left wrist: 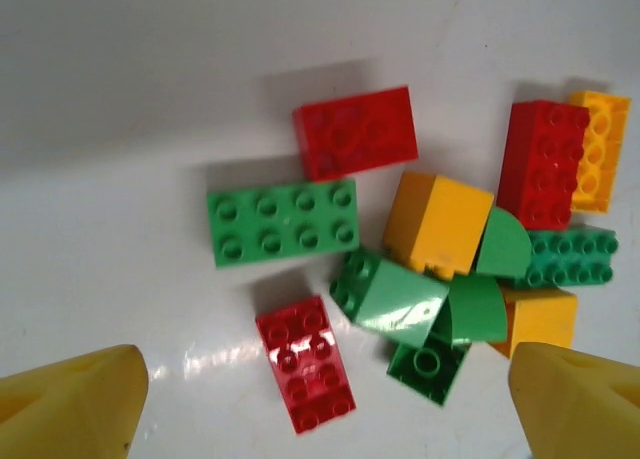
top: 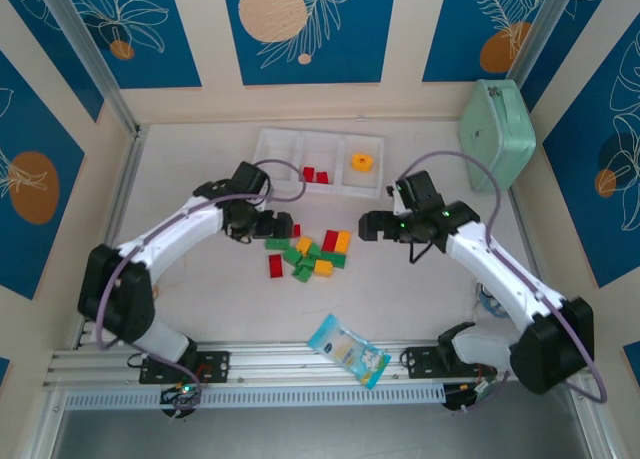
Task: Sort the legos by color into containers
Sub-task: Pick up the lego from the center of the table.
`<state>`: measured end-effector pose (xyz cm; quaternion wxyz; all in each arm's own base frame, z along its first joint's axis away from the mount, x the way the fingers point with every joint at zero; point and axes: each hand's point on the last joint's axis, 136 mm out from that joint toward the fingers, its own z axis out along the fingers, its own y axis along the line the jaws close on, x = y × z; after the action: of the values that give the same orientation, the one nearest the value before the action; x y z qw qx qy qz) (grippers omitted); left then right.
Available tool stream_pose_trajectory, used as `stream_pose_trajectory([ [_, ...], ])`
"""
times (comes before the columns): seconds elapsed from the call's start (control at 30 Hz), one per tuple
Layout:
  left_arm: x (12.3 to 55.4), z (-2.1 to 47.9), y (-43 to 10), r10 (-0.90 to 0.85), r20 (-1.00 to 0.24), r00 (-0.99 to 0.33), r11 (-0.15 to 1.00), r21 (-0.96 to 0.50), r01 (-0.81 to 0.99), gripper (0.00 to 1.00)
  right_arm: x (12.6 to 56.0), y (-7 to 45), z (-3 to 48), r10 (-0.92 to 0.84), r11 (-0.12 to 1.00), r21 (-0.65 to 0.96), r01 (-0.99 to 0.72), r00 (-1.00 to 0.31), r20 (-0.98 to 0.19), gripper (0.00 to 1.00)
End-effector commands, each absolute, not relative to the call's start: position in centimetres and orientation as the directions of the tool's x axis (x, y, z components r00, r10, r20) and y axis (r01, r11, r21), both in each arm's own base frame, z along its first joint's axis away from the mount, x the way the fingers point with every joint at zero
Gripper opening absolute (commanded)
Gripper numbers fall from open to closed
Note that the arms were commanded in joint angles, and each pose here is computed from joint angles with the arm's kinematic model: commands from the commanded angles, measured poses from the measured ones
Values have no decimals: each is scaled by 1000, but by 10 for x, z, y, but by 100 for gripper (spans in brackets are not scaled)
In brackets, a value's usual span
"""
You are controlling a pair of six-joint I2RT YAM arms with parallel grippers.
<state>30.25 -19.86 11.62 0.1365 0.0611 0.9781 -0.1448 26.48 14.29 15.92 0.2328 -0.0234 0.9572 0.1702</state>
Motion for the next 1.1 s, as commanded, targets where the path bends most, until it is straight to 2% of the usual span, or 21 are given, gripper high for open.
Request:
stream_pose_trajectory([
  [0.0, 316, 111, -207, 135, -263, -955, 965, -185, 187, 90, 255, 137, 170, 94, 916, 384, -118, -867, -489, 99],
  [0.17, 331, 89, -230, 191, -202, -961, 967, -132, 220, 90, 244, 114, 163, 171, 910, 411, -65, -842, -512, 99],
  [0.37, 349, 64, -231, 204, -162, -966, 976, -41, 213, 89, 239, 104, 162, 261, 864, 503, -24, -833, -488, 99],
  [0.77, 352, 40, -243, 218, -94, -971, 973, -57, 224, 69, 238, 106, 159, 265, 854, 520, -22, -840, -472, 99],
  [1.07, 348, 29, -237, 190, -82, -978, 980, -39, 193, 62, 240, 107, 152, 266, 852, 523, -12, -851, -454, 99],
])
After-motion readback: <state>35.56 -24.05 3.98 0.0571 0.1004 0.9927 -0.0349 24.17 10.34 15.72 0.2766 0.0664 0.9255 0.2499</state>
